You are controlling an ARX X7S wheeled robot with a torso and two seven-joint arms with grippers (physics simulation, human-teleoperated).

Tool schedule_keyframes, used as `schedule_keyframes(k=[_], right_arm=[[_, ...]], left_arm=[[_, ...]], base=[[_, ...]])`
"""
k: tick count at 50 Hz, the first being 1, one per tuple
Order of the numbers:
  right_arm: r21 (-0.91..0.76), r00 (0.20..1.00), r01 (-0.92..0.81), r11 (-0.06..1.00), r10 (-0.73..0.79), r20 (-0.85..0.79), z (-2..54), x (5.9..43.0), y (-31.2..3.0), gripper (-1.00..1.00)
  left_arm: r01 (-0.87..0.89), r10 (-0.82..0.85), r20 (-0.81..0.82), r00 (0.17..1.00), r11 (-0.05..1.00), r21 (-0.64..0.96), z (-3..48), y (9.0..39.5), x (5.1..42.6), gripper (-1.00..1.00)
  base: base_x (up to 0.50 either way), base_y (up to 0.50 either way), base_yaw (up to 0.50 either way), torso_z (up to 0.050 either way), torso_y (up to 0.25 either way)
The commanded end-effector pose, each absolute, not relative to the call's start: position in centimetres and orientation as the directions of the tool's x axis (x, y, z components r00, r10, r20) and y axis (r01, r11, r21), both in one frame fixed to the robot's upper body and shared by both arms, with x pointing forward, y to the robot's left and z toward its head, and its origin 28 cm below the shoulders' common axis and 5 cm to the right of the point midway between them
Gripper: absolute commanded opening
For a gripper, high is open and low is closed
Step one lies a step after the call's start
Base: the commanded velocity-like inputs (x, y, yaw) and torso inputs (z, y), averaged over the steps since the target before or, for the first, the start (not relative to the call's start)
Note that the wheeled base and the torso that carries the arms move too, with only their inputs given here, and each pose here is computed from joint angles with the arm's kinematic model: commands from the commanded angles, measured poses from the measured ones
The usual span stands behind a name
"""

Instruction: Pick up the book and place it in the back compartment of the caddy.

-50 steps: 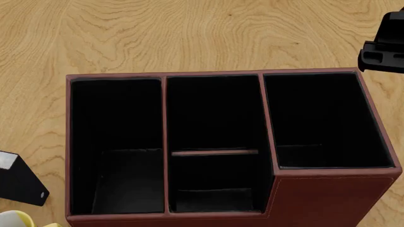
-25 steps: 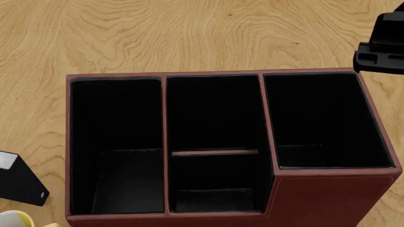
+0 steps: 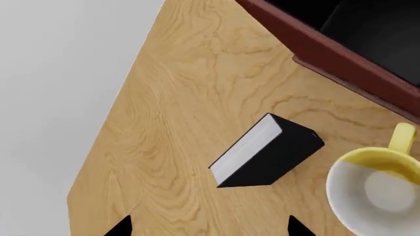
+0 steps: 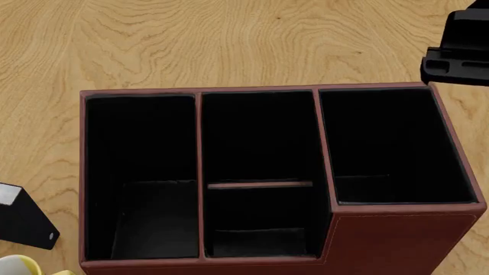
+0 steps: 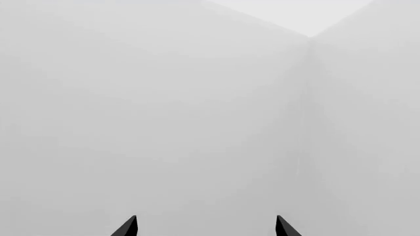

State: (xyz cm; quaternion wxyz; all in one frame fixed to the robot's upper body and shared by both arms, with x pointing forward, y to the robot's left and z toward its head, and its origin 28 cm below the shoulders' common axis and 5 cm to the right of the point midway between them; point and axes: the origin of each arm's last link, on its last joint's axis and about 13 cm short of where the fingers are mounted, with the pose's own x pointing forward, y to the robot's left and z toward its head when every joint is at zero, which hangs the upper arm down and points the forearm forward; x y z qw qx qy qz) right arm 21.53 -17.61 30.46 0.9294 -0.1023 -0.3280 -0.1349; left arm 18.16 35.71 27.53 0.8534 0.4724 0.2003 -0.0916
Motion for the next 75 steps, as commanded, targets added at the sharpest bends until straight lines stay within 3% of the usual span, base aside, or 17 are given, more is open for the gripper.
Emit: schedule_keyframes(k=[1,19,33,75], right_arm=[[-0.112,0.750,0.316,0.942,-0.176,0.638,30.7,21.7,-17.3,1.00],[-0.121,0.748,0.323,0.939,-0.175,0.640,31.0,21.6,-17.0,1.00],[-0.124,0.748,0.327,0.937,-0.176,0.640,31.0,21.7,-17.0,1.00],[-0.143,0.748,0.338,0.930,-0.173,0.641,31.5,22.4,-16.6,1.00]], left_arm=[[0.362,0.062,-0.457,0.887,0.519,0.774,27.7,36.7,18.8,1.00],[0.381,0.109,-0.472,0.875,0.448,0.809,28.2,38.3,20.8,1.00],[0.445,0.078,-0.509,0.857,0.384,0.809,28.0,37.8,22.6,1.00],[0.515,0.123,-0.573,0.810,0.318,0.796,26.4,38.7,26.9,1.00]], base=[[0.00,0.00,0.00,0.000,0.000],[0.00,0.00,0.00,0.000,0.000],[0.00,0.00,0.00,0.000,0.000],[0.00,0.00,0.00,0.000,0.000]])
